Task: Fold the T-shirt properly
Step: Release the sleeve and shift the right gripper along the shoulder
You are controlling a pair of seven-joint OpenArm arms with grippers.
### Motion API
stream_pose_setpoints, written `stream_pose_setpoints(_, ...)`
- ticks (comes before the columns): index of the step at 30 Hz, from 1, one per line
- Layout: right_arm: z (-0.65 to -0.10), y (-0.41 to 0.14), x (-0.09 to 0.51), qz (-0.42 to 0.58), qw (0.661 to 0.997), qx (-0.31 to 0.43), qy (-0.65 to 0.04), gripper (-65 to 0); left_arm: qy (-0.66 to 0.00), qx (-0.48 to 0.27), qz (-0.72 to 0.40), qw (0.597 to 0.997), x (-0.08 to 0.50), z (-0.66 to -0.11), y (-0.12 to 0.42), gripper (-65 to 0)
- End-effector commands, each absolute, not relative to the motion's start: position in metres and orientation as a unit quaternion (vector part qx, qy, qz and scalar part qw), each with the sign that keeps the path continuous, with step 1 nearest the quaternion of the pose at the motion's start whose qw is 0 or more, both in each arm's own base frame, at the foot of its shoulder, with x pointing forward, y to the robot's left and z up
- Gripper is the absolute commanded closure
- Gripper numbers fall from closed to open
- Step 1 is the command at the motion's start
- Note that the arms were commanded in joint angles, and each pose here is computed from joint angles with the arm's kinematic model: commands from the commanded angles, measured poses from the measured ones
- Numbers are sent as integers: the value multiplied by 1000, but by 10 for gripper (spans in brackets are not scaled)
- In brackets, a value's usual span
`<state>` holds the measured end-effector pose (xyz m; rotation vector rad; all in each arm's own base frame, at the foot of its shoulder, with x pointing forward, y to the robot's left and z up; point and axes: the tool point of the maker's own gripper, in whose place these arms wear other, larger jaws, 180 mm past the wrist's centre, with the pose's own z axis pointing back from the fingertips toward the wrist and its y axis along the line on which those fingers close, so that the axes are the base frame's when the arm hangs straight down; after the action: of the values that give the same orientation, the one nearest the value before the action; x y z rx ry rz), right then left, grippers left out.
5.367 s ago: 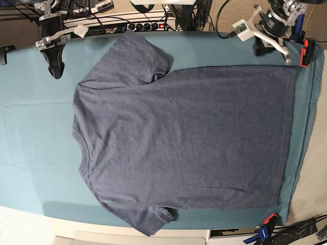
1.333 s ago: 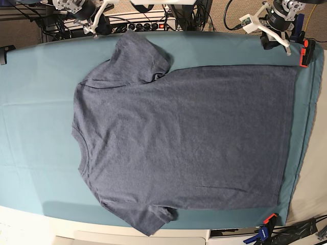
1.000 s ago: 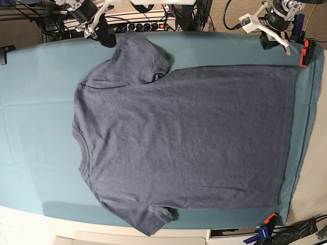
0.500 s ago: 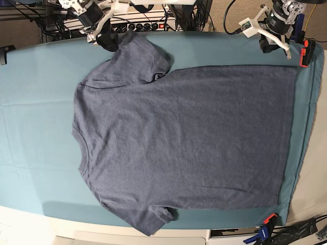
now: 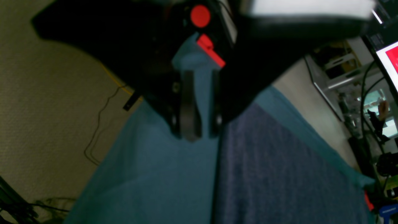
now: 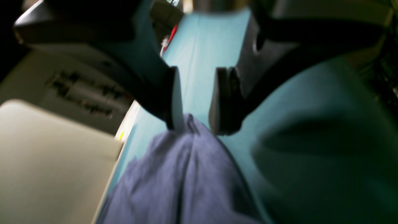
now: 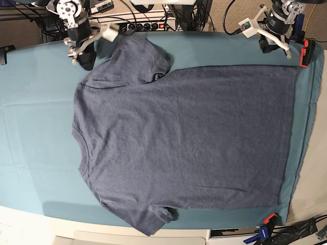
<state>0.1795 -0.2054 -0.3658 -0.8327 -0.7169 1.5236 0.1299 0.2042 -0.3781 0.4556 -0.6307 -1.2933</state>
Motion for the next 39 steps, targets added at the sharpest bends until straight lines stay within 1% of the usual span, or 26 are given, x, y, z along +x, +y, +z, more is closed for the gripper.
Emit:
stream_pose_setpoints(1,-360,-209,185,646,595,-365,-309,-181,-295,213,-588,722,133,-372,204,-102)
stream_pose_setpoints(4,-367,-219,191,627,624,-366,-290,-181,-293,214,-588,723,133,-372,204,-102)
stream_pose_setpoints(6,-372,-233,195,610,637,-385,-271,-181,-292,215,-587,724,132,-372,205,-102)
stream_pose_setpoints(9,-380,-254,202,591,647,-418,-238,-181,-292,215,-587,724,132,-372,205,-102)
stream_pose_setpoints(13,-392,-274,206,585,650,-438,-208,-181,-293,214,-584,726,132,-373,204,-102)
stream_pose_setpoints(17,-401,-272,204,610,641,-422,-196,-181,-294,212,-581,728,131,-373,203,-102)
stream_pose_setpoints(23,-420,-243,191,661,623,-366,-205,-181,-294,213,-581,728,131,-373,203,-102)
stream_pose_setpoints(27,-435,-211,178,703,600,-314,-217,-181,-294,213,-581,728,131,-373,203,-102)
stream_pose_setpoints(31,-445,-184,164,732,578,-278,-229,-181,-293,213,-581,728,131,-373,203,-102)
stream_pose_setpoints(39,-458,-151,127,780,533,-232,-233,-181,-294,213,-581,728,132,-373,203,-102)
